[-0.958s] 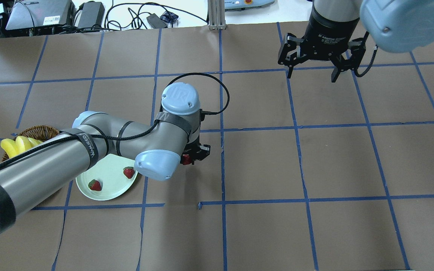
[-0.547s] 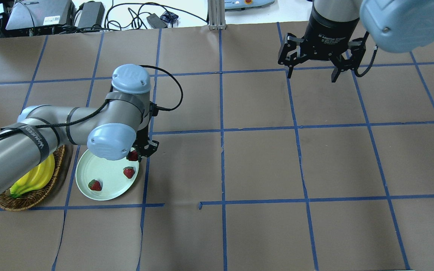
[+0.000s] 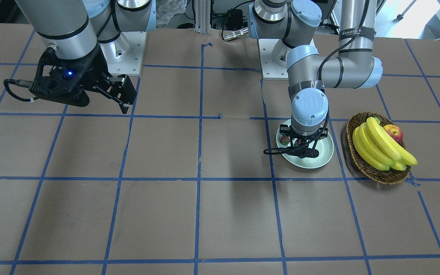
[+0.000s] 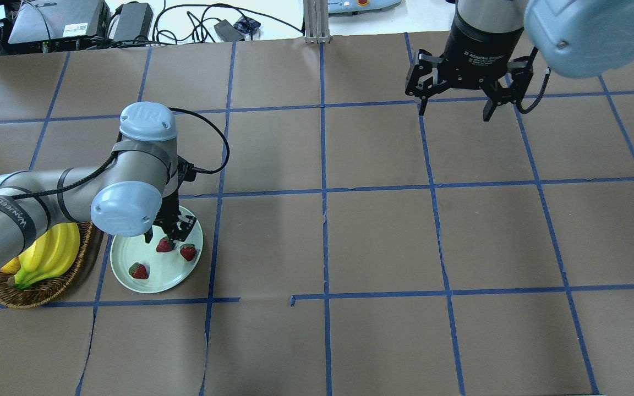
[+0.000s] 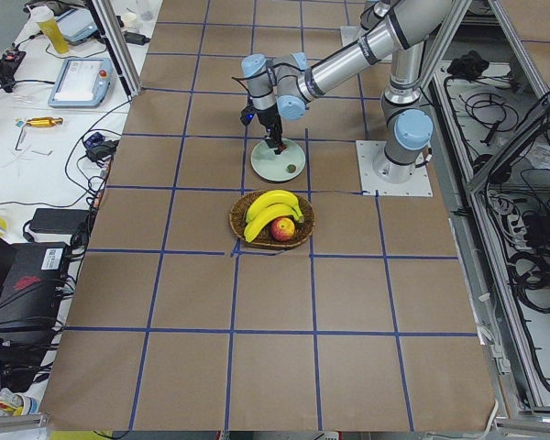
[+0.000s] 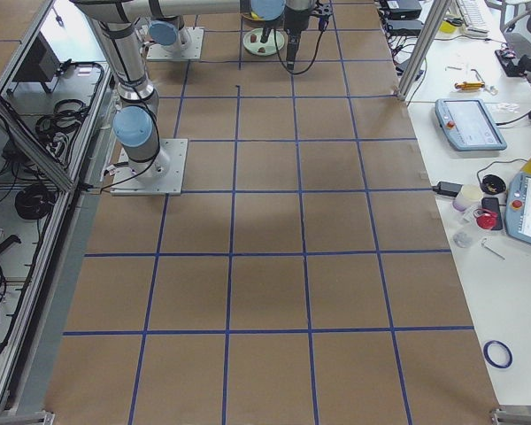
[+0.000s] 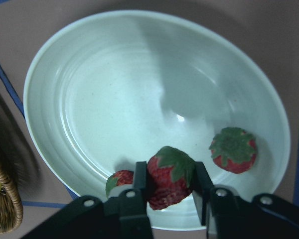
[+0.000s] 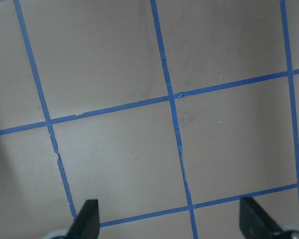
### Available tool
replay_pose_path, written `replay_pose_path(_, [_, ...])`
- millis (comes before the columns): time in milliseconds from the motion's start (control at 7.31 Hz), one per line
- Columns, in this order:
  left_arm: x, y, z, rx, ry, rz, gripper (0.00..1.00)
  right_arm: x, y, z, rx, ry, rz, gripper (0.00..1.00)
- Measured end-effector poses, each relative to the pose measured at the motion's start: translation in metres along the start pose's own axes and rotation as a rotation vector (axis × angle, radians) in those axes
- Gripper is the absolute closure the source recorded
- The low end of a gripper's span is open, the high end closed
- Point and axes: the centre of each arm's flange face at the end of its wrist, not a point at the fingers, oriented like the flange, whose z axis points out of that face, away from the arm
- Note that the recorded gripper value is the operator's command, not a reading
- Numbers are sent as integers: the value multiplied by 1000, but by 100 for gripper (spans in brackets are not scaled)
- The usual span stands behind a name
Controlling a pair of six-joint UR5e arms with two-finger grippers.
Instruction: Collect all strawberries into plate
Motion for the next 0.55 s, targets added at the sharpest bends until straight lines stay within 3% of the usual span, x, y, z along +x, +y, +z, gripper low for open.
replay_pose_path(274, [26, -21, -77, 121, 144, -63, 0, -1, 1, 0, 0, 0, -2, 0])
replay_pose_path(547, [69, -18, -180, 199, 232, -108, 0, -2, 2, 1, -2, 2, -4, 0])
